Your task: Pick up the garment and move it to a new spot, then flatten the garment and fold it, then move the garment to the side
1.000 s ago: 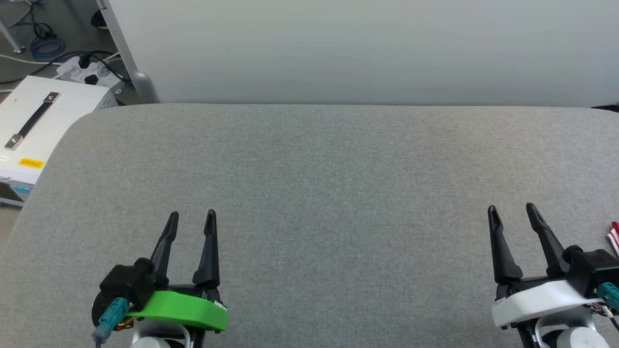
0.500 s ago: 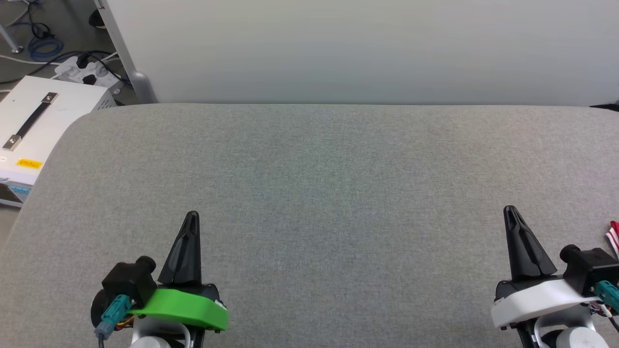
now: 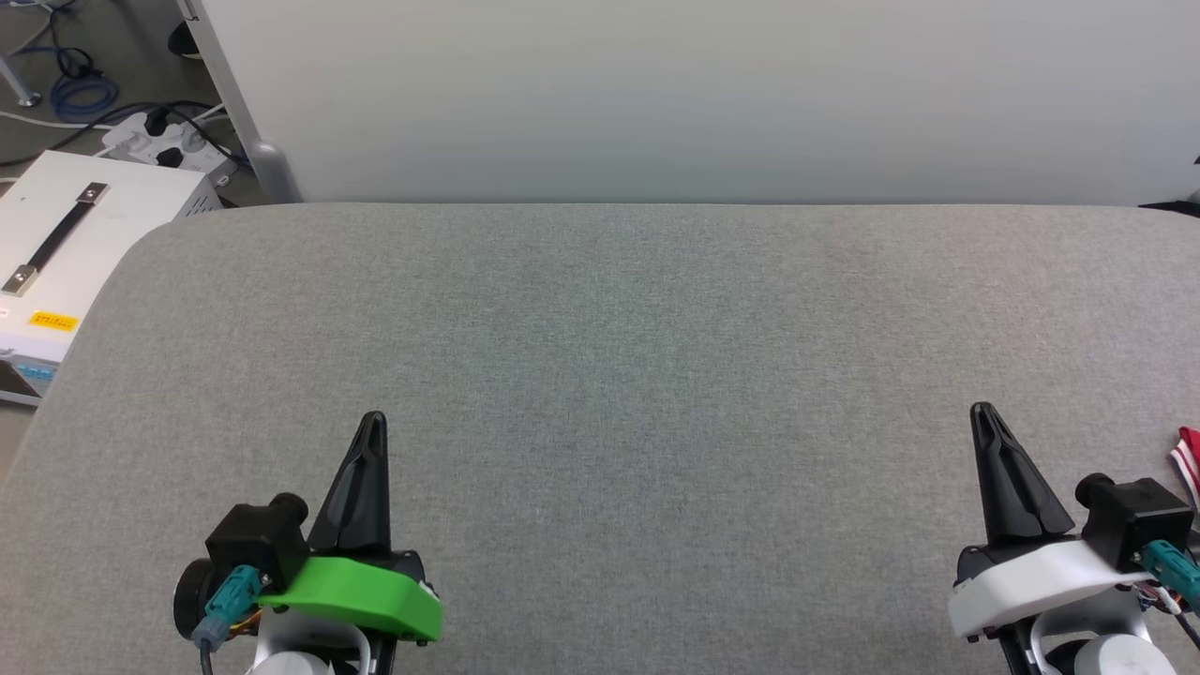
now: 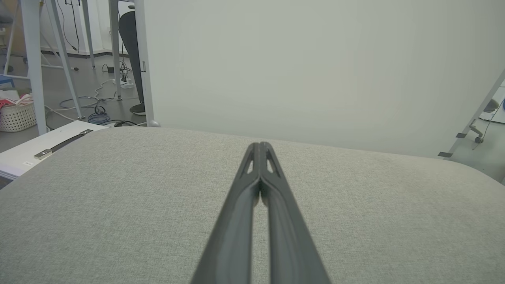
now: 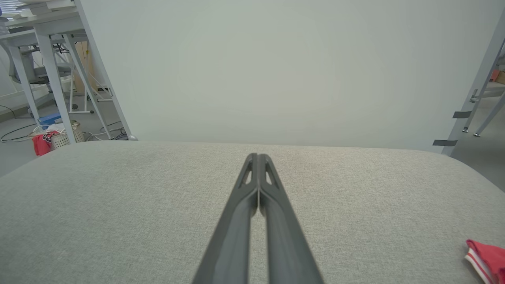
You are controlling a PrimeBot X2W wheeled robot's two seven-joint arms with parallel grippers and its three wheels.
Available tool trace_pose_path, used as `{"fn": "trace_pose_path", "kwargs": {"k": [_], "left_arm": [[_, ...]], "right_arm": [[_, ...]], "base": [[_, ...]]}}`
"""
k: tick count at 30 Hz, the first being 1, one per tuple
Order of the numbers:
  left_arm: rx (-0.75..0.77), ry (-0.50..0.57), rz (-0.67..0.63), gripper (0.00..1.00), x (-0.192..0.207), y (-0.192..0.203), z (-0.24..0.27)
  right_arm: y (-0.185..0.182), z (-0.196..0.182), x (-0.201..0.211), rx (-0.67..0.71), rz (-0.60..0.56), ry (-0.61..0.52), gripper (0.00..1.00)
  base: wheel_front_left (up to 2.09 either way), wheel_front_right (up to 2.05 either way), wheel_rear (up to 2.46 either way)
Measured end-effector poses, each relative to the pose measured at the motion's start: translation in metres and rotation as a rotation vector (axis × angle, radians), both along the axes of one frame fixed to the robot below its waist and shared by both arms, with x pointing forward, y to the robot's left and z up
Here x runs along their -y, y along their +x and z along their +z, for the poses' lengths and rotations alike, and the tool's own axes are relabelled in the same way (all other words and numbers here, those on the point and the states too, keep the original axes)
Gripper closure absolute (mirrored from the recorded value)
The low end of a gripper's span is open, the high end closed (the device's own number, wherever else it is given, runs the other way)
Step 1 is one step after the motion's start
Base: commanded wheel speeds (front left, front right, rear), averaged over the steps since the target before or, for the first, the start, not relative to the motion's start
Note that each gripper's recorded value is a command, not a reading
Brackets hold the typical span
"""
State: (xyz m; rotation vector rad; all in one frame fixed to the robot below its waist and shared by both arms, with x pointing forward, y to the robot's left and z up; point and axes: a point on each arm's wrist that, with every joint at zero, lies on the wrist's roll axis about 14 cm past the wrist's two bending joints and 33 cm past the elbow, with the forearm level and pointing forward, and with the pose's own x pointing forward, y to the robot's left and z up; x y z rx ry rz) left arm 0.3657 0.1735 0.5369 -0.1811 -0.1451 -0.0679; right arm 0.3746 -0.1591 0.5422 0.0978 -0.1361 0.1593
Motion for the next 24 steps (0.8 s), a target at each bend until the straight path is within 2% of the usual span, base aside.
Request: {"fn": "trace_pose_path", "kwargs": {"k": [24], "left_arm": [[-0.04, 0.063, 0.007, 1.0, 0.001, 0.0022, -0.0032]], "right_arm": [[-0.0013, -0.0051, -0.001, -0.036, -0.006, -0.034, 1.0]], "base": [[0.0, 0.0, 0.0]]}}
